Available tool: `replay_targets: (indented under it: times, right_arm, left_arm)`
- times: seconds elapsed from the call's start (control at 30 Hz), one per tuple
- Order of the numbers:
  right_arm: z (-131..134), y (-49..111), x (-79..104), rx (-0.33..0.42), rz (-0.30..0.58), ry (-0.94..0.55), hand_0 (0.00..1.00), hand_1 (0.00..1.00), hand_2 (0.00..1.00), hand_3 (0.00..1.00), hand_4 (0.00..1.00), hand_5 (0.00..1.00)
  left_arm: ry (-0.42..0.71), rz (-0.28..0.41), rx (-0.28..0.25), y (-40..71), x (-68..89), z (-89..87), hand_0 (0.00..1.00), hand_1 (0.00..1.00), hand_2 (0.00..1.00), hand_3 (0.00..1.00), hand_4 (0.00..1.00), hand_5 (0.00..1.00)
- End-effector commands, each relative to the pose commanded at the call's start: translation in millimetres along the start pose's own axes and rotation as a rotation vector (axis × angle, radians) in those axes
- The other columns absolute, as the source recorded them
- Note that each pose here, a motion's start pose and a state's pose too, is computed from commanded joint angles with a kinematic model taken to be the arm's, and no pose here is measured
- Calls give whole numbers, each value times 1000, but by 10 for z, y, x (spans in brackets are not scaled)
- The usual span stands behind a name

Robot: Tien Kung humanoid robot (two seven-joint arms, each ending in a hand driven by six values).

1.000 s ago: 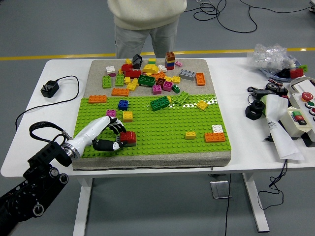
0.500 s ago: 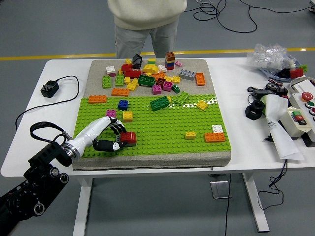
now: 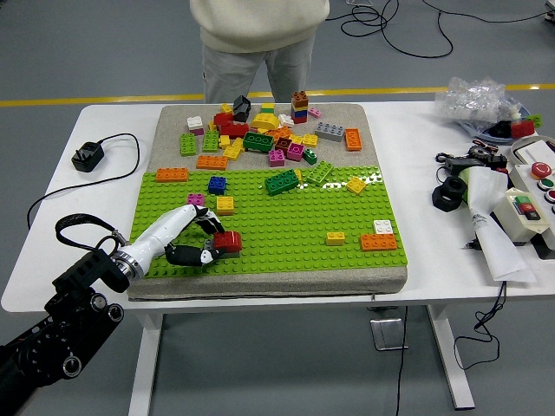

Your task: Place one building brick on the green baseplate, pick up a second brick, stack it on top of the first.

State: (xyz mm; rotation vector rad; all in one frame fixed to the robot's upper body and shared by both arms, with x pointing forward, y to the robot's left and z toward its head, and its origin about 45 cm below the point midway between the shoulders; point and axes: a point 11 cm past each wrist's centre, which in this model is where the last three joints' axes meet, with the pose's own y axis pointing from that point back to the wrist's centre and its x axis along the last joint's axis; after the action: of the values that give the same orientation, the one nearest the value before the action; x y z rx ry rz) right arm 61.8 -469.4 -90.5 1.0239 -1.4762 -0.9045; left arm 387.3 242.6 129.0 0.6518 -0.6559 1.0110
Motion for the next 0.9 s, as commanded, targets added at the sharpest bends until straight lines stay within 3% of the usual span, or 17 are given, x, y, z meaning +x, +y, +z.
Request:
replay_targets:
  times: [0.9]
  right_arm:
    - [12, -1, -10, -2, -1, 1, 759, 691, 732, 698, 948, 687]
  left_arm:
    - [-8, -12, 0, 9, 7, -28, 823, 643, 557, 514, 779, 180]
